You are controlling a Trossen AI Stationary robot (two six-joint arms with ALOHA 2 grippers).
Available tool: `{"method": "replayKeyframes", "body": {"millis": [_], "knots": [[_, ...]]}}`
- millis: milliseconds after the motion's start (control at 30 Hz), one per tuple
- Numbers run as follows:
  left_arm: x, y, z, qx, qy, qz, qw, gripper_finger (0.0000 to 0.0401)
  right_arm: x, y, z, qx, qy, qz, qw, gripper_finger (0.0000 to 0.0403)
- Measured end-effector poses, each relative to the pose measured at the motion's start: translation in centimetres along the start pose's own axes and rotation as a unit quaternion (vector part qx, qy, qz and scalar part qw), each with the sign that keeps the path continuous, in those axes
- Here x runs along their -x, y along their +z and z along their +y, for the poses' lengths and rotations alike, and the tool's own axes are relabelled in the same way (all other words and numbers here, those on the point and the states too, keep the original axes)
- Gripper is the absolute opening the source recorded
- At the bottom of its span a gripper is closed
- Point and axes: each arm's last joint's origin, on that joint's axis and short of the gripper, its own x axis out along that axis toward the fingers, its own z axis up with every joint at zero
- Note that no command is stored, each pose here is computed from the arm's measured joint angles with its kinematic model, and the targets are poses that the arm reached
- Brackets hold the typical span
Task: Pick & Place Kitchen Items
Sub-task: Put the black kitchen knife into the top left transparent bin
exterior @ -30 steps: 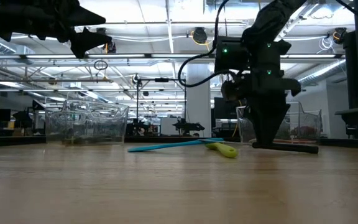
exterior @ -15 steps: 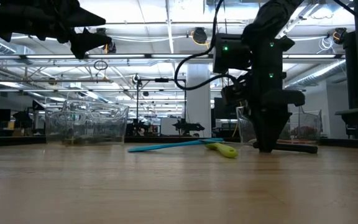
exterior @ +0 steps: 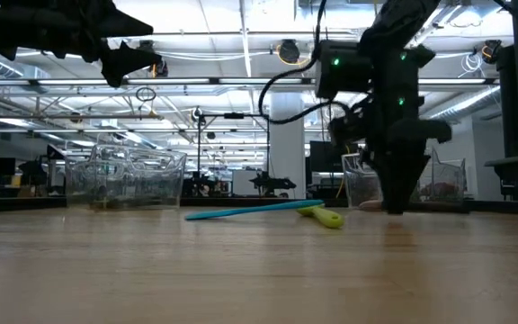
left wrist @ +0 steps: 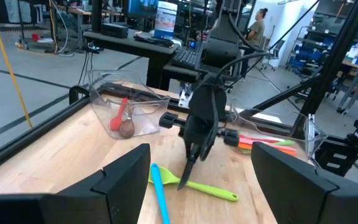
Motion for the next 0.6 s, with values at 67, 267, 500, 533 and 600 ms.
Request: {"method": "replayKeyframes", "body": {"millis": [67, 267, 500, 533, 600], "knots": [[0.0, 0.1, 0.0, 0.001, -0.001, -0.003, 1.0, 0.0285, 1.0, -0.3, 0.1, -0.009, 0.015, -0.006, 1.0, 0.0048], [0.0, 0.7, -0.1, 0.001, -0.007, -0.035, 0.999, 0.0285, 4.9, -1.3, 0.7, -0.023, 0.099, -0.052, 0.994, 0.0048], [0.1, 1.5, -0.3, 0.008, -0.016, -0.075, 0.997, 0.0285, 9.3, -2.0, 0.4, -0.042, 0.209, -0.142, 0.967, 0.0048], [0.1, 1.6, -0.3, 0.013, -0.019, -0.083, 0.996, 0.0285, 9.9, -2.0, 0.3, -0.043, 0.225, -0.16, 0.96, 0.0048], [0.2, 1.9, -0.4, 0.022, -0.024, -0.098, 0.995, 0.0285, 11.0, -1.9, 0.2, -0.04, 0.259, -0.194, 0.945, 0.0048]]}}
